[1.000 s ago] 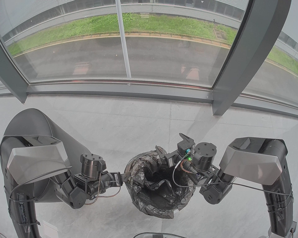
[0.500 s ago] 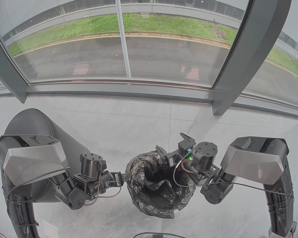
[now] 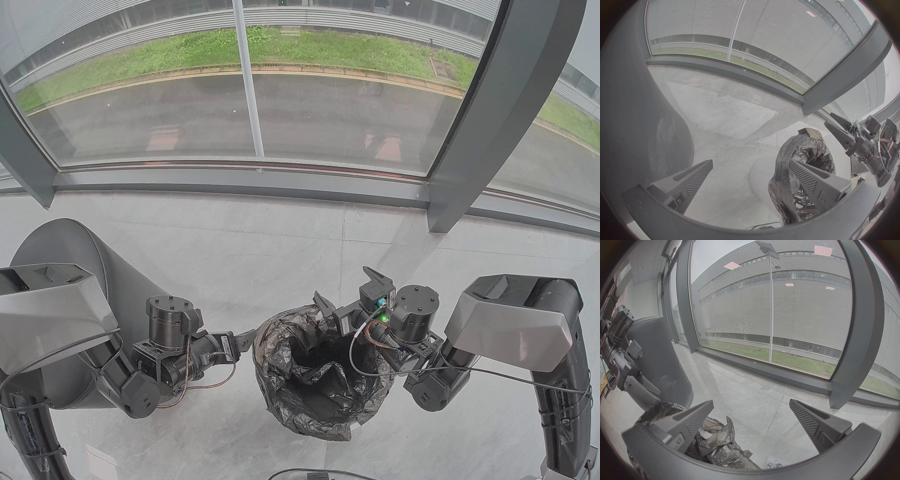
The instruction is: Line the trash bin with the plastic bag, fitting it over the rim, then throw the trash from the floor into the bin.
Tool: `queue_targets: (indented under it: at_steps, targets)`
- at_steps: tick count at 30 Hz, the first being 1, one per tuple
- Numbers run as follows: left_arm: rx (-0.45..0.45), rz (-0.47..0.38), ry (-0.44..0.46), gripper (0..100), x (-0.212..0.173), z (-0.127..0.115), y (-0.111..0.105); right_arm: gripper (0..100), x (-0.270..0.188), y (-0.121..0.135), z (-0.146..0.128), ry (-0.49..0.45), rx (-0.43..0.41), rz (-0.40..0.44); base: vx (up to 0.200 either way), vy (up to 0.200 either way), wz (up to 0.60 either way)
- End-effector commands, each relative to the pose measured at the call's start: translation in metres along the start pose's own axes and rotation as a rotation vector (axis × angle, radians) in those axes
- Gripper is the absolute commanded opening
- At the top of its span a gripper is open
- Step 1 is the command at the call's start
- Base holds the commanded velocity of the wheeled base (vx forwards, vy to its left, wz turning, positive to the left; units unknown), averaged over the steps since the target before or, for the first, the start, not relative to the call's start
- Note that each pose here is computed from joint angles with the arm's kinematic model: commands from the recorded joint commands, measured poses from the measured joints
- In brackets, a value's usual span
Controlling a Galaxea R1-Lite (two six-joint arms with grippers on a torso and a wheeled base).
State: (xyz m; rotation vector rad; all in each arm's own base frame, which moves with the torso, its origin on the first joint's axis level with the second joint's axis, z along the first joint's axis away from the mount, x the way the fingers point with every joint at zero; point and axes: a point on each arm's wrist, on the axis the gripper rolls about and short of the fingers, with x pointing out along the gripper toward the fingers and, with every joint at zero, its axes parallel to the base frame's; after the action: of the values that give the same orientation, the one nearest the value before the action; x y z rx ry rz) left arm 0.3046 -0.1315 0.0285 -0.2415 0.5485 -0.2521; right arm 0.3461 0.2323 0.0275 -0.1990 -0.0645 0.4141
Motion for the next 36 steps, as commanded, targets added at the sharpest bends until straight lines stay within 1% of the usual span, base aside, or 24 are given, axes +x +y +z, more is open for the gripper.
queue_targets:
  at_steps: [1,4,11,19,22,26,36]
  targets:
    - [-0.003,0.015,-0.002,100,0.006,0.000,0.004,100,0.000,0.001,-0.001,0.002,0.000,0.001,0.000,0.000,0.00]
    - [-0.003,0.019,0.015,100,0.010,-0.005,0.005,100,0.000,0.001,-0.002,0.005,0.000,0.002,0.000,0.000,0.00]
    - [-0.004,0.015,0.018,100,0.014,-0.011,0.007,100,0.000,0.000,-0.004,0.008,-0.001,0.001,0.000,0.000,0.00]
    - [-0.004,0.050,0.104,100,0.010,-0.036,0.017,100,0.000,0.001,-0.005,0.013,0.000,0.002,0.000,0.000,0.00]
    - [-0.007,0.054,0.106,100,0.010,-0.040,0.020,100,0.000,0.001,-0.006,0.014,-0.001,0.002,0.000,0.000,0.00]
    - [-0.003,0.046,0.083,100,0.014,-0.051,0.024,100,0.000,0.001,-0.008,0.018,-0.001,0.003,0.000,0.000,0.00]
    - [-0.003,0.043,0.122,100,0.018,-0.064,0.028,100,0.000,0.002,-0.009,0.021,0.000,0.004,0.000,0.000,0.00]
